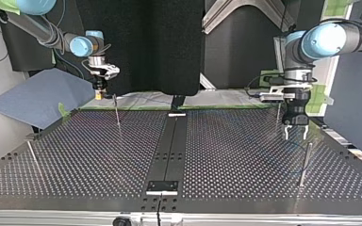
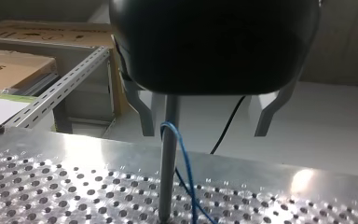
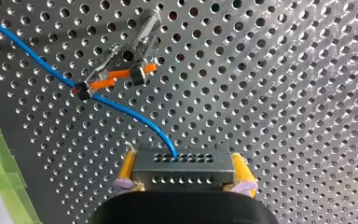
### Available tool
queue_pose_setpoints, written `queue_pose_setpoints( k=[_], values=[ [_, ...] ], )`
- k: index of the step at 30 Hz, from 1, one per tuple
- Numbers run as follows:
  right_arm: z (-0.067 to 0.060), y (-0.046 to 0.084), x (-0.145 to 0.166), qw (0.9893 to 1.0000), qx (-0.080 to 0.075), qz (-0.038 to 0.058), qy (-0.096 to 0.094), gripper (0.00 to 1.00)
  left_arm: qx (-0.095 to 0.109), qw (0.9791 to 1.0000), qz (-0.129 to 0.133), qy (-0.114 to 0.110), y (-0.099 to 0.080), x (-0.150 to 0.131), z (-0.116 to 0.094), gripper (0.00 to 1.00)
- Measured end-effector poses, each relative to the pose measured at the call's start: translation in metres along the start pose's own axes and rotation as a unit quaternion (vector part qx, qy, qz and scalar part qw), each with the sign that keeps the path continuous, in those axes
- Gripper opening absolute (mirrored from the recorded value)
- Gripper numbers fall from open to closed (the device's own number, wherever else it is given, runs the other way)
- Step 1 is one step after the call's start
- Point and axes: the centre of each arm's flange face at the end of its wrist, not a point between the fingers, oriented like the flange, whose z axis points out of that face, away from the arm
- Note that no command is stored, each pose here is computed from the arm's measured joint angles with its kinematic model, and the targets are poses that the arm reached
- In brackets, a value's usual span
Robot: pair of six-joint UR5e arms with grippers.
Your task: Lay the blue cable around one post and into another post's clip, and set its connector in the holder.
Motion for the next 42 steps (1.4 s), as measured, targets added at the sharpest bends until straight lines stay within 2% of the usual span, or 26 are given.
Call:
queue_pose_setpoints(
  k=[5,9,14,17,22,30,37,42],
  values=[
    [0.001,0.000,0.000,1.0000,0.000,0.0002,-0.001,0.25,0.021,0.9996,-0.019,0.007,-0.003,0.003,0.002,1.00],
    [0.001,0.000,0.000,1.0000,0.000,0.0003,-0.002,0.25,0.030,0.9995,-0.014,0.000,-0.010,0.000,0.002,1.00],
    [0.001,0.000,0.000,1.0000,0.000,0.0004,-0.002,0.25,0.035,0.9989,0.013,-0.029,-0.026,-0.013,-0.002,1.00],
    [0.001,0.000,0.000,1.0000,0.000,0.0003,-0.002,0.25,0.038,0.9973,0.033,-0.053,-0.039,-0.025,-0.006,1.00],
    [0.001,0.000,0.000,1.0000,-0.001,0.0004,-0.002,0.25,0.041,0.9931,0.066,-0.088,-0.058,-0.042,-0.013,1.00],
    [0.001,0.000,0.000,1.0000,-0.001,0.0001,-0.001,0.25,0.041,0.9874,0.104,-0.111,-0.084,-0.048,-0.023,1.00],
    [0.001,-0.002,0.000,1.0000,0.001,0.0000,0.000,0.25,0.056,0.9784,0.139,-0.142,-0.119,-0.052,-0.020,1.00],
    [0.001,-0.004,0.000,1.0000,0.003,0.0000,-0.001,0.25,0.057,0.9724,0.158,-0.162,-0.135,-0.054,-0.014,1.00]
  ],
)
